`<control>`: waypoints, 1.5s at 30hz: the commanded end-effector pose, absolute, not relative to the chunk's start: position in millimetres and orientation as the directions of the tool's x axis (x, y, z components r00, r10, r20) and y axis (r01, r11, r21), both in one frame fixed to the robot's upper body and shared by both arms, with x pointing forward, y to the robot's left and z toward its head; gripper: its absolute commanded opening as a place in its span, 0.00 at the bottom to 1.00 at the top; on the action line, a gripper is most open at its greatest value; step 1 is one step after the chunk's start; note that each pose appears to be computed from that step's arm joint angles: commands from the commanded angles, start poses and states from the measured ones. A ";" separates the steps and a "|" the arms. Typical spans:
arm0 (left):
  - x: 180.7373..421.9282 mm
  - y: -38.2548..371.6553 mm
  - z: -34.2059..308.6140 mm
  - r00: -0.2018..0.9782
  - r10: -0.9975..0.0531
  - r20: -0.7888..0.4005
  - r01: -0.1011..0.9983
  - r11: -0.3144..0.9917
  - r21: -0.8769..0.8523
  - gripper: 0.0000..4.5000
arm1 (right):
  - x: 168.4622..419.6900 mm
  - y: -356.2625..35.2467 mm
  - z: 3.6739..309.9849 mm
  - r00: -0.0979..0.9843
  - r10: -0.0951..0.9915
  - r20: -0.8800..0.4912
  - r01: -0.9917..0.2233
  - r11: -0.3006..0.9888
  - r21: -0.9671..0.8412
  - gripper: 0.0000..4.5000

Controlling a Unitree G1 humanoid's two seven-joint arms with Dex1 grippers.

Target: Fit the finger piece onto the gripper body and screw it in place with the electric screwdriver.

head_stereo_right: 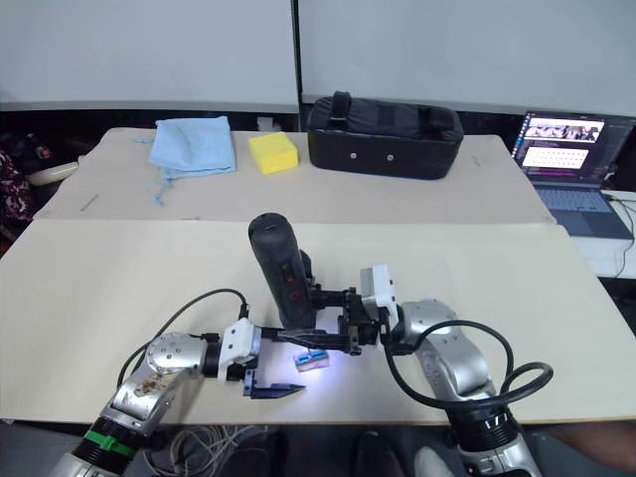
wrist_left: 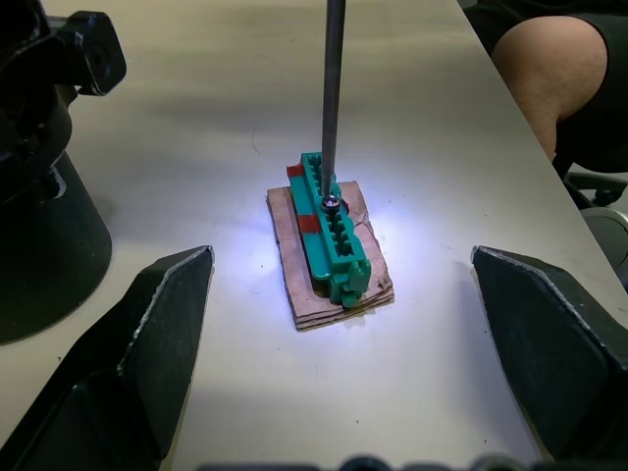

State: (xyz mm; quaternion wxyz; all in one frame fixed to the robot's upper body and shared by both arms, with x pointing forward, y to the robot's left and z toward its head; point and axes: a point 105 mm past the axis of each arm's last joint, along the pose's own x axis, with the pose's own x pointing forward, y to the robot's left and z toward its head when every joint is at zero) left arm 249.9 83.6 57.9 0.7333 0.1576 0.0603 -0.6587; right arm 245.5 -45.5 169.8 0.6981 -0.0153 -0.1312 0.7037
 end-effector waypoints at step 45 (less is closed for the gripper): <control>238.3 73.4 43.6 0.079 -0.944 -0.321 0.996 0.058 0.072 0.99 | 243.8 -45.3 175.3 -0.019 0.983 0.183 -0.965 0.030 -0.260 0.42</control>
